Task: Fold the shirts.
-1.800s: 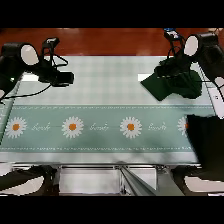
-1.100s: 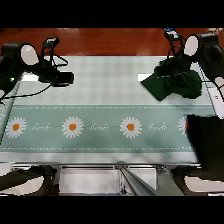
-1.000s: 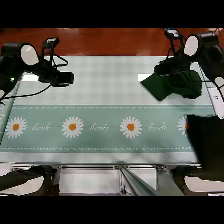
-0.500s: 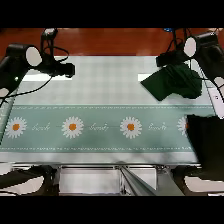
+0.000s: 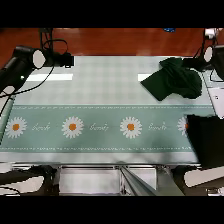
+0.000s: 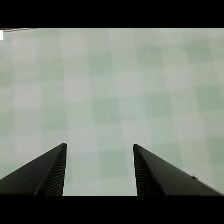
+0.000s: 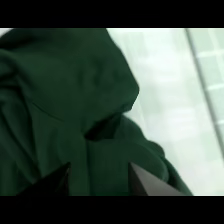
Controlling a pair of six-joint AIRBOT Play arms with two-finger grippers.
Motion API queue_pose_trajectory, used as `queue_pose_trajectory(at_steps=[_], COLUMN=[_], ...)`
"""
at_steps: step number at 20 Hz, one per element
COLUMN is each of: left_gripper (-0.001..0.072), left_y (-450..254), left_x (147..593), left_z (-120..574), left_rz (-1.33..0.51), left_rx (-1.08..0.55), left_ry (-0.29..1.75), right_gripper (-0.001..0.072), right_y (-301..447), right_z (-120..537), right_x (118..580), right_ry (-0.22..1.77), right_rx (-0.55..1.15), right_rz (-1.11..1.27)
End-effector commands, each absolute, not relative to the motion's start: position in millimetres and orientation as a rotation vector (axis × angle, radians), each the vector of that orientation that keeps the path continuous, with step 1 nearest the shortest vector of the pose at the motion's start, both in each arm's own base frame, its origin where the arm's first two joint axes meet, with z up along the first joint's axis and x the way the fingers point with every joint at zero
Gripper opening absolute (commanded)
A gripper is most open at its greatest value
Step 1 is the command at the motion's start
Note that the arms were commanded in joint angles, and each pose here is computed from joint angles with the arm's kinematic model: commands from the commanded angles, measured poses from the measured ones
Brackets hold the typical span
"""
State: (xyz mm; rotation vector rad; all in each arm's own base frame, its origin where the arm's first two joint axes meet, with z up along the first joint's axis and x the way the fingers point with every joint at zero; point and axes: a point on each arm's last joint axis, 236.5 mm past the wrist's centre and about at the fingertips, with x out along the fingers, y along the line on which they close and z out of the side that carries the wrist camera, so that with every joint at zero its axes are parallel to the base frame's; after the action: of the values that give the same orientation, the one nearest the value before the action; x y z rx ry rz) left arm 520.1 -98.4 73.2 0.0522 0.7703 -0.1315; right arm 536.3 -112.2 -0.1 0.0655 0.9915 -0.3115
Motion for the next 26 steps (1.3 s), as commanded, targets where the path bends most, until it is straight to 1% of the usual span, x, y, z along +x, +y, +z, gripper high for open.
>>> queue_pose_trajectory(at_steps=[1, 4, 5, 6, 7, 9, 11, 13, 15, 17, 19, 21, 23, 26], left_gripper=[0.0507, 0.0507, 0.0507, 0.0507, 0.0507, 0.0507, 0.0508, 0.0507, 0.0507, 0.0507, 0.0507, 0.0507, 0.0507, 0.0508], left_y=[-99, -95, -91, -86, -78, -63, -42, -21, -5, -3, -24, -72, -105, -119], left_x=[515, 499, 495, 496, 498, 494, 478, 451, 420, 390, 355, 308, 276, 262], left_z=[52, 40, 43, 53, 69, 110, 151, 187, 217, 232, 215, 167, 122, 89], left_rz=[-0.130, -0.120, -0.098, -0.052, -0.009, 0.025, 0.041, 0.058, 0.083, 0.081, 0.011, -0.143, -0.257, -0.272], left_rx=[0.040, 0.050, 0.023, -0.053, -0.121, -0.153, -0.132, -0.112, -0.121, -0.130, -0.171, -0.252, -0.239, -0.285], left_ry=[0.840, 0.925, 0.944, 0.945, 0.929, 0.906, 0.885, 0.853, 0.814, 0.775, 0.812, 0.931, 0.984, 1.006], right_gripper=[0.0416, 0.0406, 0.0404, 0.0387, 0.0309, 0.0017, 0.0020, 0.0019, 0.0019, 0.0019, 0.0019, 0.0019, 0.0019, 0.0019], right_y=[-118, -108, -104, -98, -89, -64, -36, -25, -15, 2, 22, 43, 64, 102], right_z=[-66, -96, -99, -100, -101, -99, -75, -20, 58, 153, 244, 321, 374, 425], right_x=[521, 502, 500, 499, 497, 491, 498, 516, 536, 544, 537, 515, 487, 434], right_ry=[1.142, 1.264, 1.279, 1.291, 1.306, 1.348, 1.326, 1.215, 1.041, 0.838, 0.647, 0.480, 0.353, 0.241], right_rx=[0.220, 0.214, 0.216, 0.217, 0.231, 0.271, 0.291, 0.254, 0.209, 0.167, 0.130, 0.088, 0.049, -0.013], right_rz=[-0.288, -0.266, -0.255, -0.232, -0.205, -0.116, 0.004, 0.044, 0.075, 0.123, 0.172, 0.215, 0.259, 0.354])
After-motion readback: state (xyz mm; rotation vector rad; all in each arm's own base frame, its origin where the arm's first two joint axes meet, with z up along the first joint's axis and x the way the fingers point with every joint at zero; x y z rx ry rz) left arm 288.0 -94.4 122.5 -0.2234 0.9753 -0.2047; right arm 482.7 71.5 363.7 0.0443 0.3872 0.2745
